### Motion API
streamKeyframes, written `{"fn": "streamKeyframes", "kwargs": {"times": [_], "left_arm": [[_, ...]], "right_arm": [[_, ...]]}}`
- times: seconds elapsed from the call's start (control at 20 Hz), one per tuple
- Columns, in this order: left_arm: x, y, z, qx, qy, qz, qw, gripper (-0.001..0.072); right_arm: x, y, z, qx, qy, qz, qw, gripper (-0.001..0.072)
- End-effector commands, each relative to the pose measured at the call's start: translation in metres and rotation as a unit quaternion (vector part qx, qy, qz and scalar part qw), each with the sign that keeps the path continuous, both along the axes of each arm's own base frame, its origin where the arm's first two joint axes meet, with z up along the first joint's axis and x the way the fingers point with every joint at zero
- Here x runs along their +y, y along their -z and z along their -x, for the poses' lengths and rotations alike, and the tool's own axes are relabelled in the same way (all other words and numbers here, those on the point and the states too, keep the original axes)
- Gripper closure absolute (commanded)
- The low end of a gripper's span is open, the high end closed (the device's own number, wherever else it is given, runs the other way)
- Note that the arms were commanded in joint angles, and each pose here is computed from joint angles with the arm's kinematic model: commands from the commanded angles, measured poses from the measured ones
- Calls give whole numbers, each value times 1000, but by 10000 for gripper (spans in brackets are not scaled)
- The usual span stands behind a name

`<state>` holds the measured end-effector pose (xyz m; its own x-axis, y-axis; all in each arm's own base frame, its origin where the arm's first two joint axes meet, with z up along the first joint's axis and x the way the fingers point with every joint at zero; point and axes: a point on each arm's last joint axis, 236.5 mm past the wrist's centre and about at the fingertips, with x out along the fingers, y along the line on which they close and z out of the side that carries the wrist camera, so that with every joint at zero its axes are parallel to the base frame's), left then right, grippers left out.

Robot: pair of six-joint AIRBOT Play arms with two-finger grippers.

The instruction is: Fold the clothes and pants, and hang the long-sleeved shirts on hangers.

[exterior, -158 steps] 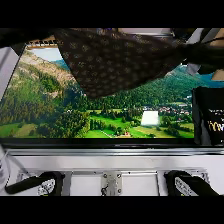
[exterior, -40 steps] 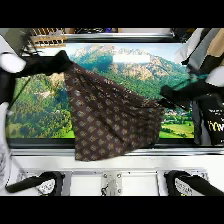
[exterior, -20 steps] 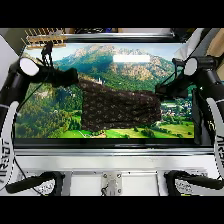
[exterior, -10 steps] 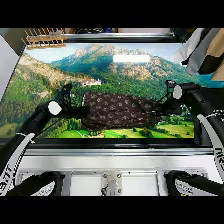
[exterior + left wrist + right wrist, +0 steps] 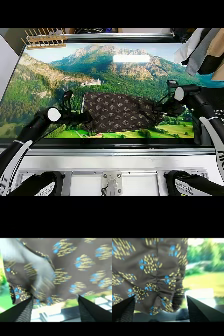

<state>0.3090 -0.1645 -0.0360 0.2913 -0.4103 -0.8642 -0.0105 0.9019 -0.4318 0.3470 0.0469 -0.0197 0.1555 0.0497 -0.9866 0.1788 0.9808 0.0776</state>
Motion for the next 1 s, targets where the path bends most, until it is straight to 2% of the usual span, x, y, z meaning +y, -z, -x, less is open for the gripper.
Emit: {"fn": "streamKeyframes", "kwargs": {"times": [0.0, 0.1, 0.15, 0.3, 0.4, 0.45, 0.95], "left_arm": [[5, -50, 1, -51, 11, 4, 999, 151], [8, -81, 1, -84, 8, 14, 996, 152], [8, -93, 1, -100, 8, 19, 995, 151], [0, -108, 6, -119, 13, 31, 992, 172], [-10, -110, 9, -124, 26, 34, 991, 545], [-16, -112, 9, -131, 32, 37, 990, 703], [-31, -119, 7, -149, 35, 51, 987, 701]], "right_arm": [[-20, -47, -10, -47, -19, -11, 999, 51], [-35, -65, -11, -69, -8, -54, 996, 45], [-38, -67, -12, -73, 0, -91, 993, 2], [-46, -53, -19, -74, 23, -184, 980, 2], [-47, -30, -24, -57, 23, -225, 972, 1], [-43, -18, -27, -49, 15, -242, 969, 0], [-37, 67, -31, 18, -6, -281, 960, 0]]}}
